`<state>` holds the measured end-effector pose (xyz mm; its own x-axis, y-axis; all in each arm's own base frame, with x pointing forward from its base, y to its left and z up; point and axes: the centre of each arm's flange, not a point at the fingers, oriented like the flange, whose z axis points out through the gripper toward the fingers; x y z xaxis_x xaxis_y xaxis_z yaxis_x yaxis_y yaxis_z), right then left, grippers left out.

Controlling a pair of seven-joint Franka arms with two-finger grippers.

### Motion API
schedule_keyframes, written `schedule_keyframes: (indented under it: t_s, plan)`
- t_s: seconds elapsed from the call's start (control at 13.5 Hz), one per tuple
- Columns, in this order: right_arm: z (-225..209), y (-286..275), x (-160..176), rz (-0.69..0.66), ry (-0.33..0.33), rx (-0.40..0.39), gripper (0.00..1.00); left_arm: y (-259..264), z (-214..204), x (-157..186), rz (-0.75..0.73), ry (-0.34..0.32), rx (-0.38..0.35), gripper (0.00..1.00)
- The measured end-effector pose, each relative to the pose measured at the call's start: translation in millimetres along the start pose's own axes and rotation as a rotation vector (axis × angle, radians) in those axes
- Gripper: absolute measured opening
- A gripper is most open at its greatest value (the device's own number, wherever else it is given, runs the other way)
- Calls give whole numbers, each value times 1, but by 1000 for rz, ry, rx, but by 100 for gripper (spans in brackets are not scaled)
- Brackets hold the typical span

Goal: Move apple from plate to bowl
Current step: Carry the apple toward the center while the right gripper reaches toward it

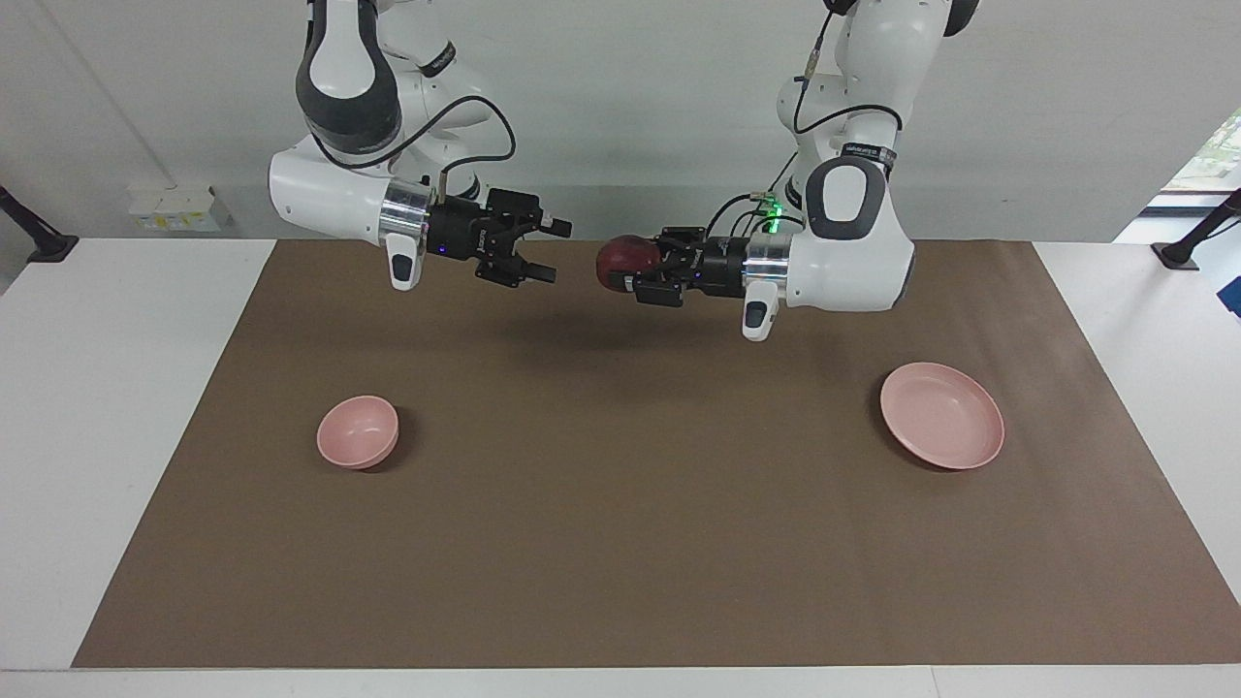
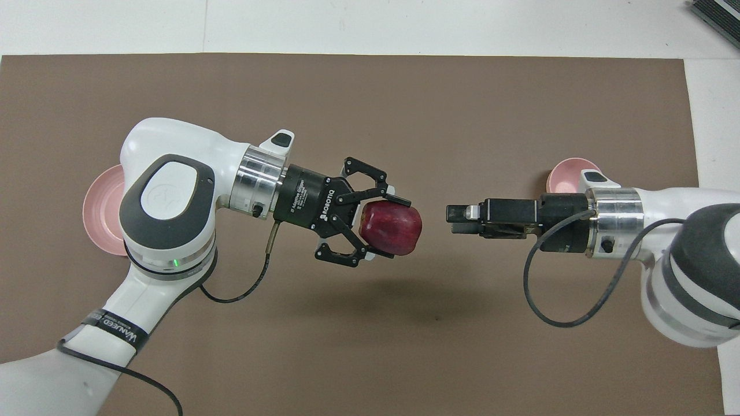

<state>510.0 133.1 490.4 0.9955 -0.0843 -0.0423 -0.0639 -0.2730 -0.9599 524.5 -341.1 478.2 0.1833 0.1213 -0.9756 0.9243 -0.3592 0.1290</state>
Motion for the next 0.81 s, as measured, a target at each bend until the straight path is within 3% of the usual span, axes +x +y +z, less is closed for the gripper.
schedule_keyframes:
  t_s: [0.37, 0.81]
  plan:
    - [-2, 1, -3, 7, -22, 14, 100, -17, 52, -12, -137, -95, -76, 75]
    - [-15, 8, -8, 26, -51, 43, 100, -32, 95, -20, -206, -119, -194, 75]
